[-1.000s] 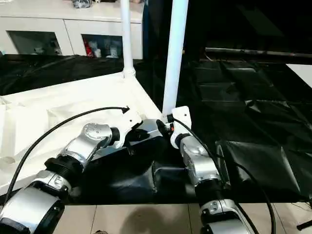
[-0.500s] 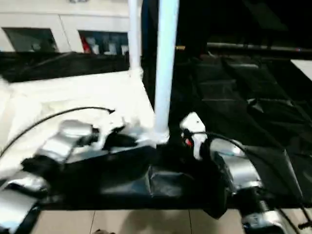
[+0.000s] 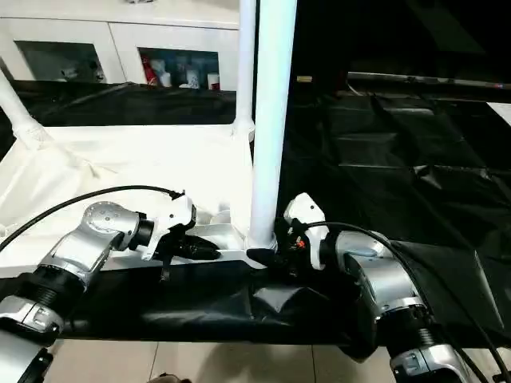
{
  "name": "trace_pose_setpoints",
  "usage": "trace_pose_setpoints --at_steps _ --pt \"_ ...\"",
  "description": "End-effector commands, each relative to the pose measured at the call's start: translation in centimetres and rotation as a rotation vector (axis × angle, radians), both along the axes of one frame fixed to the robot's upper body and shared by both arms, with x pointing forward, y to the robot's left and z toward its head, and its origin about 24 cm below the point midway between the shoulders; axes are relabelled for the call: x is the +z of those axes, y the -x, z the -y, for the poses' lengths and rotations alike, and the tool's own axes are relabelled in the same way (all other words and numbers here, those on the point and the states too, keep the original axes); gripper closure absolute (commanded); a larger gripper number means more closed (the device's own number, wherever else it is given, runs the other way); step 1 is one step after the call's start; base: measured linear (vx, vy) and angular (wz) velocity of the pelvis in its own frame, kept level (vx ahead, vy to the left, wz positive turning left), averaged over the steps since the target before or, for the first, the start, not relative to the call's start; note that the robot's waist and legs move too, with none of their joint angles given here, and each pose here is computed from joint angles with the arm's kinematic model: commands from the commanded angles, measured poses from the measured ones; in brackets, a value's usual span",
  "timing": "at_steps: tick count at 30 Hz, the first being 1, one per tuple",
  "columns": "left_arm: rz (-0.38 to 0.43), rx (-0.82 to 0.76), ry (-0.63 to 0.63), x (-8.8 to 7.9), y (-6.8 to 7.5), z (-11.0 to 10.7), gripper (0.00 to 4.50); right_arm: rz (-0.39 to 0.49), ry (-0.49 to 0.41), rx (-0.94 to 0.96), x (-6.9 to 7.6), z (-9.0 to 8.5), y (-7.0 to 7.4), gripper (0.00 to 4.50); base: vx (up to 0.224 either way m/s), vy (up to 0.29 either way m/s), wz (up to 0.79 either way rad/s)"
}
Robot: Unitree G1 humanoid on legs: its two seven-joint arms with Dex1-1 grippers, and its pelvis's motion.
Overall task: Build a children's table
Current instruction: Rotate leg to tighten
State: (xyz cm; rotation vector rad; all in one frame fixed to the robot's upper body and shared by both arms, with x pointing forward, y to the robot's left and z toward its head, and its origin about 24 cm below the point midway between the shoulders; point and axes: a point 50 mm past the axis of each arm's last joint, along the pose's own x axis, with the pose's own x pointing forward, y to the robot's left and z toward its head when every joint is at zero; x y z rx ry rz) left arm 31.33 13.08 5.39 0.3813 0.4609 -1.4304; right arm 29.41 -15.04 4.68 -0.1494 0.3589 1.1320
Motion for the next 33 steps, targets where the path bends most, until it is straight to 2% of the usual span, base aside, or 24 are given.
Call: trace_pose_setpoints --at_steps 1,5,13,17,19,22,23,27,29,31,32,33 --pt "-0.014 -0.023 -0.017 -0.2 0.3 0.3 4.5 0.012 0.007 0.004 0.4 0.0 -0.3 1.07 0.0 0.0 0.0" --pt "-0.018 -0.019 -0.017 -0.2 0.4 0.3 4.5 0.008 -0.002 0.005 0.4 0.0 -0.2 1.44 0.0 0.0 0.0" --pt "-0.044 0.007 -0.014 -0.6 0.5 0.2 4.5 -0.014 -0.023 -0.024 -0.1 0.0 -0.1 1.73 0.0 0.0 0.0" --pt "-0.031 0.086 -0.004 -0.9 -0.1 0.8 4.5 -0.028 -0.006 -0.167 -1.1 0.1 -0.7 1.75 0.0 0.0 0.0" --pt "-0.006 0.169 0.0 -1.3 -0.8 1.8 4.5 -0.037 0.008 -0.294 -2.1 -0.2 -1.2 1.75 0.0 0.0 0.0" --pt "0.03 0.289 0.004 -1.7 -1.9 4.4 4.5 -0.052 0.013 -0.594 -3.6 -1.4 -2.1 1.75 0.0 0.0 0.0" --pt "0.06 0.328 0.001 -1.7 -2.3 5.8 4.5 -0.061 0.01 -0.687 -4.0 -2.5 -2.3 1.75 0.0 0.0 0.0" --pt "0.084 0.32 -0.005 -1.7 -2.3 6.8 4.5 -0.043 0.001 -0.716 -3.9 -3.8 -2.5 1.75 0.0 0.0 0.0" --pt "0.087 0.288 -0.008 -1.7 -2.2 7.1 4.5 -0.025 -0.037 -0.667 -3.4 -5.1 -2.6 1.75 0.0 0.0 0.0" --pt "0.09 0.28 -0.006 -1.6 -2.3 7.0 4.5 -0.008 -0.075 -0.627 -3.0 -5.6 -2.7 1.75 0.0 0.0 0.0" --pt "0.096 0.273 -0.01 -1.5 -2.4 6.7 4.5 0.006 -0.1 -0.62 -2.6 -5.5 -2.8 1.19 0.0 0.0 0.0" --pt "0.096 0.273 -0.01 -1.5 -2.4 6.7 4.5 0.006 -0.1 -0.62 -2.6 -5.5 -2.8 1.06 0.0 0.0 0.0"
